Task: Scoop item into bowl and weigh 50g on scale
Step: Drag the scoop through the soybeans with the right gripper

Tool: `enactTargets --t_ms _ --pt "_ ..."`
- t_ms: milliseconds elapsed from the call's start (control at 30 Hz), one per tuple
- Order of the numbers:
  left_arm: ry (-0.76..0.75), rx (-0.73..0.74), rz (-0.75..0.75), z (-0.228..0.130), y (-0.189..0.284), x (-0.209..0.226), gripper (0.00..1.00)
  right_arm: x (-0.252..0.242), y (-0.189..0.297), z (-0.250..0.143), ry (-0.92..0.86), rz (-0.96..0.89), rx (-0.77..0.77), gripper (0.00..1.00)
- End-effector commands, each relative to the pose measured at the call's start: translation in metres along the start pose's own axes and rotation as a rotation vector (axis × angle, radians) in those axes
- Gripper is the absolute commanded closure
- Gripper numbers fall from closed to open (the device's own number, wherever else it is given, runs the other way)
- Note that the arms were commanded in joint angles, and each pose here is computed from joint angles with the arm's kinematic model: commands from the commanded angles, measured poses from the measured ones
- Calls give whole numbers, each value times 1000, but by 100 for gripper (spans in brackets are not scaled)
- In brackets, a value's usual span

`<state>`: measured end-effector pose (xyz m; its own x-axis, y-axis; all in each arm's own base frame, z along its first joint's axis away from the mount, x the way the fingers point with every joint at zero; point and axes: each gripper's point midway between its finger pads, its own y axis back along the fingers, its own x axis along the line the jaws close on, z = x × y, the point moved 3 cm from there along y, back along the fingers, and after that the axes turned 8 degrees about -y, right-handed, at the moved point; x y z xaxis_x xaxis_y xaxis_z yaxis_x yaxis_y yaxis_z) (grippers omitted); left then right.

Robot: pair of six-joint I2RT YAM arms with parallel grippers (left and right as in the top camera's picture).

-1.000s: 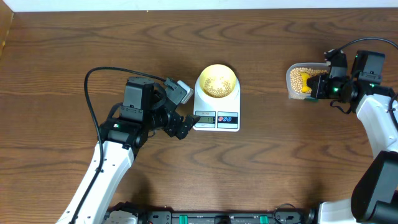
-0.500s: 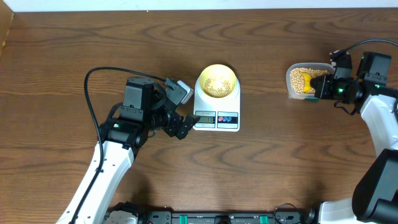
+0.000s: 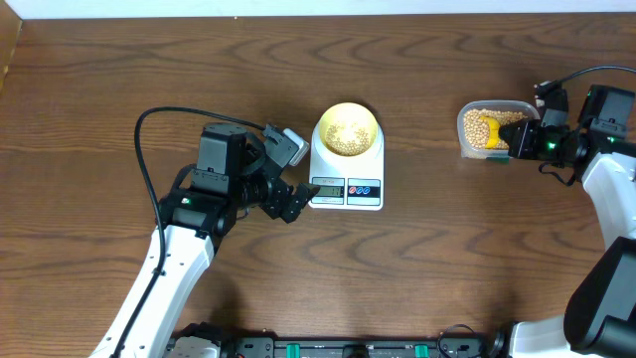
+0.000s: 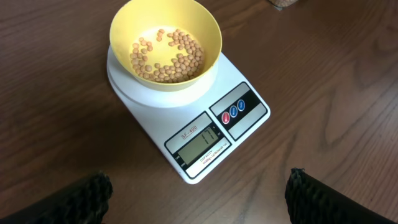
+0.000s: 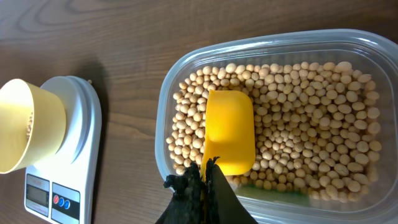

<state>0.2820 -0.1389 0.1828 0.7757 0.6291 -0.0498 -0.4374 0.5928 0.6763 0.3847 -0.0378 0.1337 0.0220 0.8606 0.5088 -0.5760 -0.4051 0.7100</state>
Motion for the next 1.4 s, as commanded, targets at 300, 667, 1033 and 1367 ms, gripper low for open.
enactTargets --t_ms 300,667,1033,1367 --pt "-3 -2 9 0 2 1 9 1 2 3 -36 55 -4 99" --pt "-3 -2 9 0 2 1 9 -1 4 4 -49 57 -9 99" --pt "-3 -2 9 0 2 1 9 -1 4 4 -63 57 -9 99" --pt "-3 -2 9 0 2 1 9 0 4 4 -73 65 -8 99"
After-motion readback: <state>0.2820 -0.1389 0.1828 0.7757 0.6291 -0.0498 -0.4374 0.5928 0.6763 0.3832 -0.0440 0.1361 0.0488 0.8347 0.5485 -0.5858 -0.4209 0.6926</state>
